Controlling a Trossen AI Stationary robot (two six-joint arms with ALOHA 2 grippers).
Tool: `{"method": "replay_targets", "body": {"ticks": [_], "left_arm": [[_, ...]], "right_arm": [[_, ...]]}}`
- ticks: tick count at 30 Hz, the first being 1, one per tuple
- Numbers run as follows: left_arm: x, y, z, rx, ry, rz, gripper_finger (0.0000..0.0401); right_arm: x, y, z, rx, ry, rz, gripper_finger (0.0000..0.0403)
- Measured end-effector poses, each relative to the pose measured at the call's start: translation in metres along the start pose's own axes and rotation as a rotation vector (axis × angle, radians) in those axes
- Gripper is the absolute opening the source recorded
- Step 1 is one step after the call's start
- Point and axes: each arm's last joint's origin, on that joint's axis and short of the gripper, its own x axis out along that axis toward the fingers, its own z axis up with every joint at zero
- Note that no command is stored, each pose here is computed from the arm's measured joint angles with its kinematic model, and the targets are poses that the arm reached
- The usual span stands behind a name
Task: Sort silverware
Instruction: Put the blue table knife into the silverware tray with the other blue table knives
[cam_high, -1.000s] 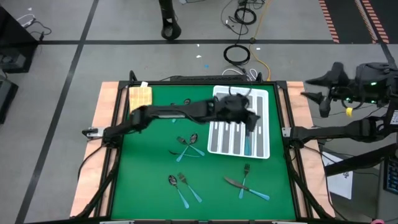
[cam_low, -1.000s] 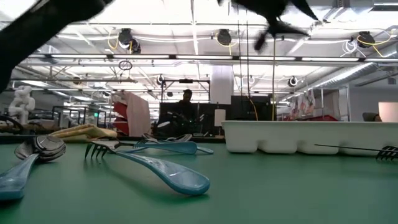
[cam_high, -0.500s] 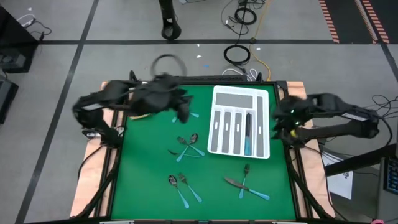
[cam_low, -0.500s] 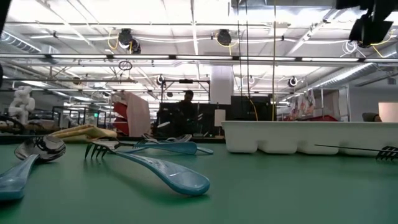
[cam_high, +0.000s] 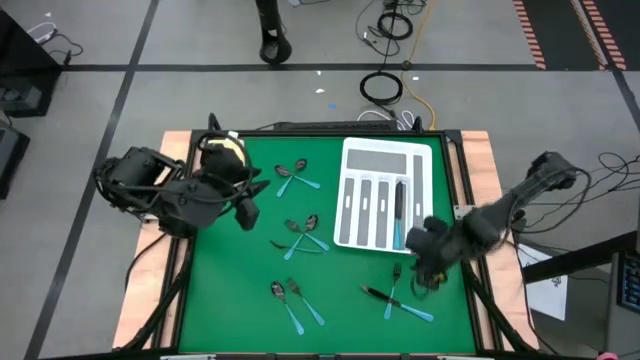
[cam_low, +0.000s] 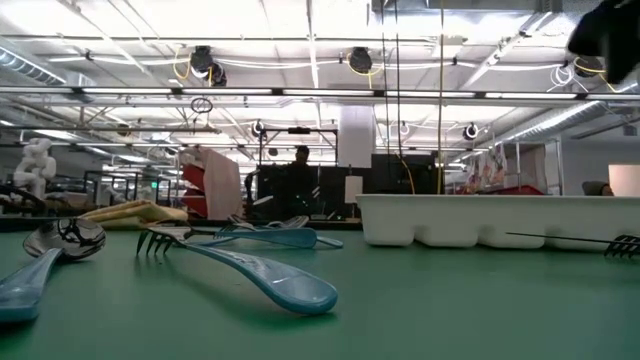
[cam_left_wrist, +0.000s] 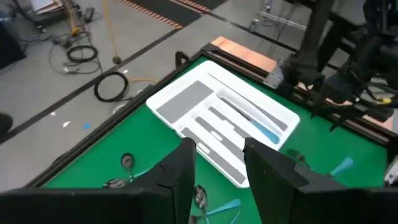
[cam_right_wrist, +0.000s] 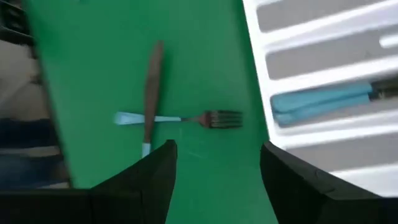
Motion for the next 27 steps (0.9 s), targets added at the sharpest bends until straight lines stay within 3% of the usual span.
{"method": "replay_targets", "body": {"ticks": [8,14,27], "left_arm": [[-0.003,-0.003,-0.003,0.056,0.002,-0.017,0.014],[-0.003,-0.004,-0.003,0.076,0.001,-0.016,0.014],[-0.003,-0.003,-0.003,0.132,-0.001,-0.015,0.0141]], "right_arm": [[0.054,0.05,-0.032,-0.049,0.118,-0.235,0.0215],[0.099,0.074,-0.042,-0.116,0.178,-0.206,0.0215],[0.139,0.091,-0.04,-0.187,0.192,-0.117,0.0215]]}}
